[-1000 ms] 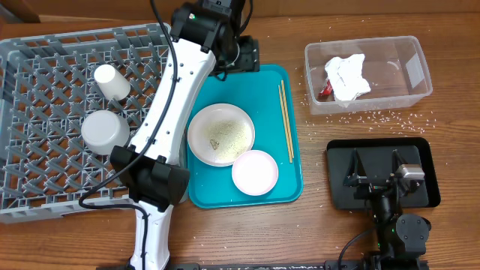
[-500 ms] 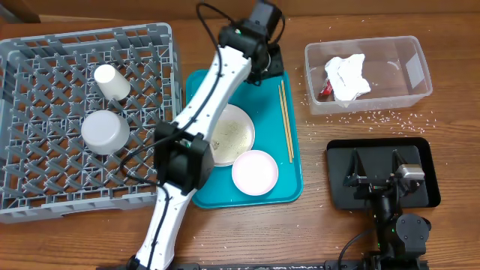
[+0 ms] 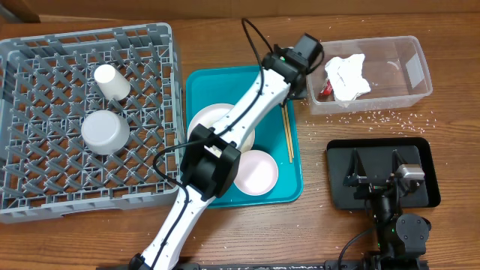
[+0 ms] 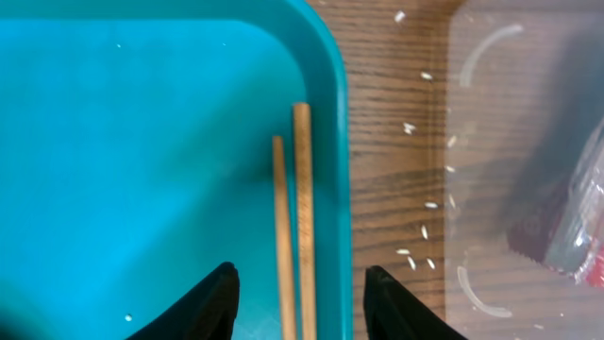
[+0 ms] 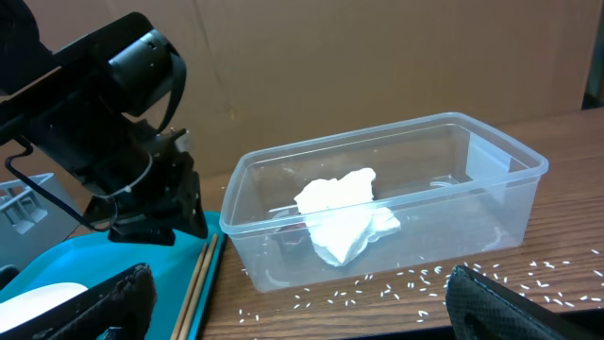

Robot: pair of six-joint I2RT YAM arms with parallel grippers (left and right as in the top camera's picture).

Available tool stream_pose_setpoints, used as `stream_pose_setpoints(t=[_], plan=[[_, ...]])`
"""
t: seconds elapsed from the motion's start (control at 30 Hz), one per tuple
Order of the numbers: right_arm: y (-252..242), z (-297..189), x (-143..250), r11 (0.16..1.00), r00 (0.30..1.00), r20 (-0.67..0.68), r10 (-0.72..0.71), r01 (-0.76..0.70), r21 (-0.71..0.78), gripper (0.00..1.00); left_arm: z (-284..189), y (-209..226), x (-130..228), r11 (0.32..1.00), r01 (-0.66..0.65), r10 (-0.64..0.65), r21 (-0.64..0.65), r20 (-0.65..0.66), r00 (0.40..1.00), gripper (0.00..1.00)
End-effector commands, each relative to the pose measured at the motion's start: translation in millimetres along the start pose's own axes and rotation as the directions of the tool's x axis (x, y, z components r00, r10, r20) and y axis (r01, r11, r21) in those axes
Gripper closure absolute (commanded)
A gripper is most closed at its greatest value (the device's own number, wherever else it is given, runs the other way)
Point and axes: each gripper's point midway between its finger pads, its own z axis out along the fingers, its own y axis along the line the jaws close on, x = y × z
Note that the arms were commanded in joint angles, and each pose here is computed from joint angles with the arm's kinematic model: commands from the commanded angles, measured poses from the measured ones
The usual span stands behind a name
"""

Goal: Sort waste into correct bins and load items into the dishwasher
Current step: 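Reach the left gripper to the wooden chopsticks and grasp one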

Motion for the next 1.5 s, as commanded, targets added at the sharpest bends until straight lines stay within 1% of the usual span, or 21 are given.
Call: stream_pose_setpoints(t=[0.0,0.13,0.3,0.5,0.83,1.27,1.47], plan=[[-3,0,2,1.000,1.000,0.005,-0.006,0.006,0.011,0.00,15,15,-2,0.997,0.021,-0.019,-0.076,0.025,0.999,0.58],[-3,0,2,1.000,1.000,0.005,-0.006,0.006,0.011,0.00,19,27,0,0.993,0.059,-0.059,-0.106,0.007,0.998,0.58],[-3,0,2,1.000,1.000,0.005,-0.006,0.006,0.011,0.00,21,35,3,0.991,0.067,-0.070,-0.116,-0.022,0.997,0.57],[-3,0,2,1.000,1.000,0.005,-0.006,0.006,0.011,0.00,24,27,11,0.994,0.064,-0.069,-0.084,-0.054,0.996,0.57],[-3,0,2,1.000,1.000,0.005,-0.006,0.006,0.011,0.00,28,25,12,0.995,0.067,-0.071,-0.076,-0.051,0.996,0.57],[-3,0,2,1.000,1.000,0.005,-0.006,0.006,0.011,0.00,46,23,35,0.997,0.057,-0.063,-0.060,-0.116,0.991,0.57],[-3,0,2,1.000,1.000,0.005,-0.006,0.006,0.011,0.00,47,21,34,0.997,0.058,-0.064,-0.052,-0.109,0.992,0.57]])
